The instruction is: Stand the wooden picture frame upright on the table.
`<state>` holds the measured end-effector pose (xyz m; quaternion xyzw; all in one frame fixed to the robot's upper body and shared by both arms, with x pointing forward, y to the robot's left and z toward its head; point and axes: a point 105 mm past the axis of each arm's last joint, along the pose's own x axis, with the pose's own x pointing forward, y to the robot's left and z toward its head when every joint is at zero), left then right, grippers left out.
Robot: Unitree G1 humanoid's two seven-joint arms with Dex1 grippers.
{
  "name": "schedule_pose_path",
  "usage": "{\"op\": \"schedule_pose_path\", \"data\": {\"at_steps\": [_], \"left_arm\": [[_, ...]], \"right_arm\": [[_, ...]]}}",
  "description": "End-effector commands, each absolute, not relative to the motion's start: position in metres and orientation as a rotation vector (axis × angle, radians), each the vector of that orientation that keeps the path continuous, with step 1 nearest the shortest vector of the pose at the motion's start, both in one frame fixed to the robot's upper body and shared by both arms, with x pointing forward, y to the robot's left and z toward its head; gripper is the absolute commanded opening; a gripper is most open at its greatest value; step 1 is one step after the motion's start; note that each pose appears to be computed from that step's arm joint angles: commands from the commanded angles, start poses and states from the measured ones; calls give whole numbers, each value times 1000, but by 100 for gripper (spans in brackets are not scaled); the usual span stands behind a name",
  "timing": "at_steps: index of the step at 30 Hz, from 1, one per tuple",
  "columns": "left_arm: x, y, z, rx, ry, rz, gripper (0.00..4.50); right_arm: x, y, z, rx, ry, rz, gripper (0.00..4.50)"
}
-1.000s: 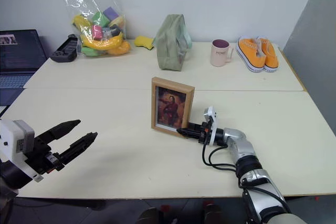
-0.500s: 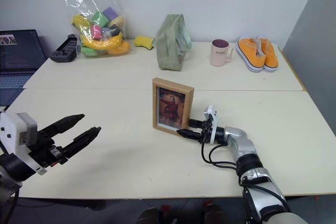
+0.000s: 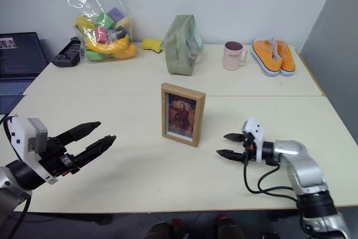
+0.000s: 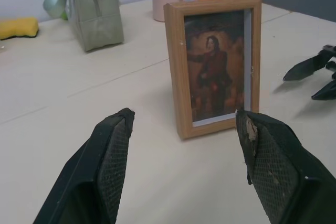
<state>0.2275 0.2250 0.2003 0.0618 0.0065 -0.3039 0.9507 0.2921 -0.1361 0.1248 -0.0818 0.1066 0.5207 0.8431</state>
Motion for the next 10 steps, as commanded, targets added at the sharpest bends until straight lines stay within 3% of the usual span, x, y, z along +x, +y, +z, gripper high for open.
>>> {"op": "schedule_pose_path", "data": {"at_steps": [1, 10], "left_arm": [[230, 222, 205, 141, 0, -667, 331], [236, 213, 205, 120, 12, -753, 331]], "right_arm": [[284, -141, 159, -199, 140, 1023, 348], [279, -152, 185, -192, 60, 867, 348]]}}
